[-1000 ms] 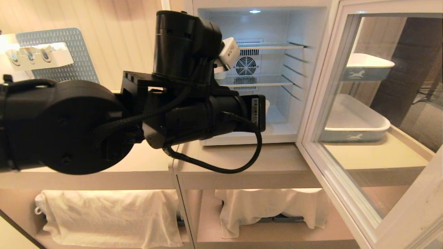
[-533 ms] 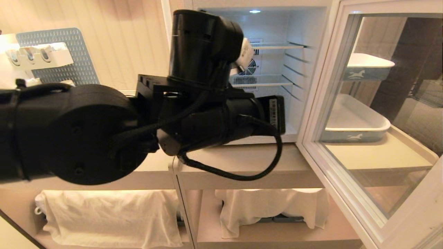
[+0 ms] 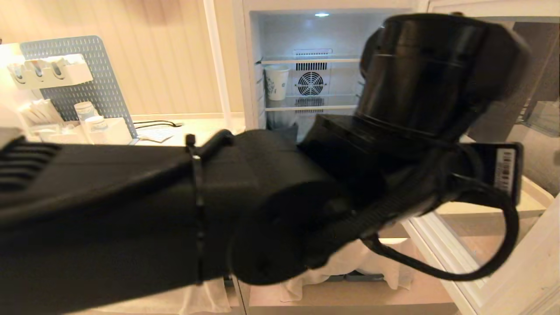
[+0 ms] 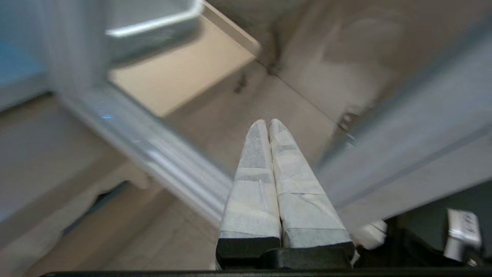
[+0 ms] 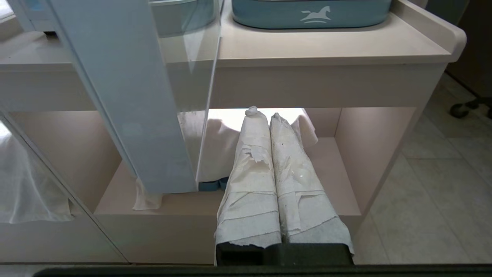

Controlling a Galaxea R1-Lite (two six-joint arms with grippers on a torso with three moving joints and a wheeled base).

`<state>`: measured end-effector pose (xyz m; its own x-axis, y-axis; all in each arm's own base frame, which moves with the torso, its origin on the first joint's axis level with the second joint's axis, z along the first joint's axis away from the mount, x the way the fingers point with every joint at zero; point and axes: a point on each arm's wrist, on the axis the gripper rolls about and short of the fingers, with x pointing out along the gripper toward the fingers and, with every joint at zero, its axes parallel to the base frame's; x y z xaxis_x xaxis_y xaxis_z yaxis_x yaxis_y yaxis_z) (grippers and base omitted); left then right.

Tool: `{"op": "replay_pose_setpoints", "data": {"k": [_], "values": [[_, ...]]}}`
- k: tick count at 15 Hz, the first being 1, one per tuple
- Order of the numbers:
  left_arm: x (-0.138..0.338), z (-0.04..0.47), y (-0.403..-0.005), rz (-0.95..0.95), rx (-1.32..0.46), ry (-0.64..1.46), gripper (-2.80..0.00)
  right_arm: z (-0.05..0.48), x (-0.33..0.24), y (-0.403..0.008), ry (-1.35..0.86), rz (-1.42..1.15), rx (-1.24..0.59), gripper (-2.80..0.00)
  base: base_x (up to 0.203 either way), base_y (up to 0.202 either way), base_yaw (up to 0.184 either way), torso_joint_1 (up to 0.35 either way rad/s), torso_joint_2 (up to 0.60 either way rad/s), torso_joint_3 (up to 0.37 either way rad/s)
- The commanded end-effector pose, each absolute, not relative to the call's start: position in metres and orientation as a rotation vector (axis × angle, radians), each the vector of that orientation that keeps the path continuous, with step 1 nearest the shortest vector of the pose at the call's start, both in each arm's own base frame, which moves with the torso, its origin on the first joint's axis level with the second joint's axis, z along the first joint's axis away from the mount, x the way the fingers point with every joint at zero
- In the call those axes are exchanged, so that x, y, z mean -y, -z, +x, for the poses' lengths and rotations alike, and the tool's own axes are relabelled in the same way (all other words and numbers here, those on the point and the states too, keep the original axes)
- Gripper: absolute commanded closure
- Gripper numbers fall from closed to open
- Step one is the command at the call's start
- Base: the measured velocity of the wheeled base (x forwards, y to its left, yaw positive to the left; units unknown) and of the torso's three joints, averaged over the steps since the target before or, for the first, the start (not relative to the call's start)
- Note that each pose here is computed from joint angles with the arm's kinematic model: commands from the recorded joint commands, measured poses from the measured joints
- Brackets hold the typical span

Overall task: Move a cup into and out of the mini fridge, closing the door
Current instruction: Open the freezer door

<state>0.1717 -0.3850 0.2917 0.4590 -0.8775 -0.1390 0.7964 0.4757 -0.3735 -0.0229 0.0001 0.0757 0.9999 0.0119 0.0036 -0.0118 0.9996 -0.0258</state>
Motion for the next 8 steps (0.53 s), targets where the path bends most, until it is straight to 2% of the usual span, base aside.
{"op": "replay_pose_setpoints", "data": {"k": [1, 8], "values": [[0.410, 0.163, -0.269, -0.250, -0.383, 1.074, 0.00, -0.023, 0.000, -0.076, -0.011, -0.026, 0.003, 0.00, 0.000, 0.000, 0.000, 0.000, 0.00, 0.000], [0.432, 0.137, -0.257, -0.274, -0.432, 1.137, 0.00, -0.023, 0.000, -0.076, -0.011, -0.026, 0.003, 0.00, 0.000, 0.000, 0.000, 0.000, 0.00, 0.000]]}}
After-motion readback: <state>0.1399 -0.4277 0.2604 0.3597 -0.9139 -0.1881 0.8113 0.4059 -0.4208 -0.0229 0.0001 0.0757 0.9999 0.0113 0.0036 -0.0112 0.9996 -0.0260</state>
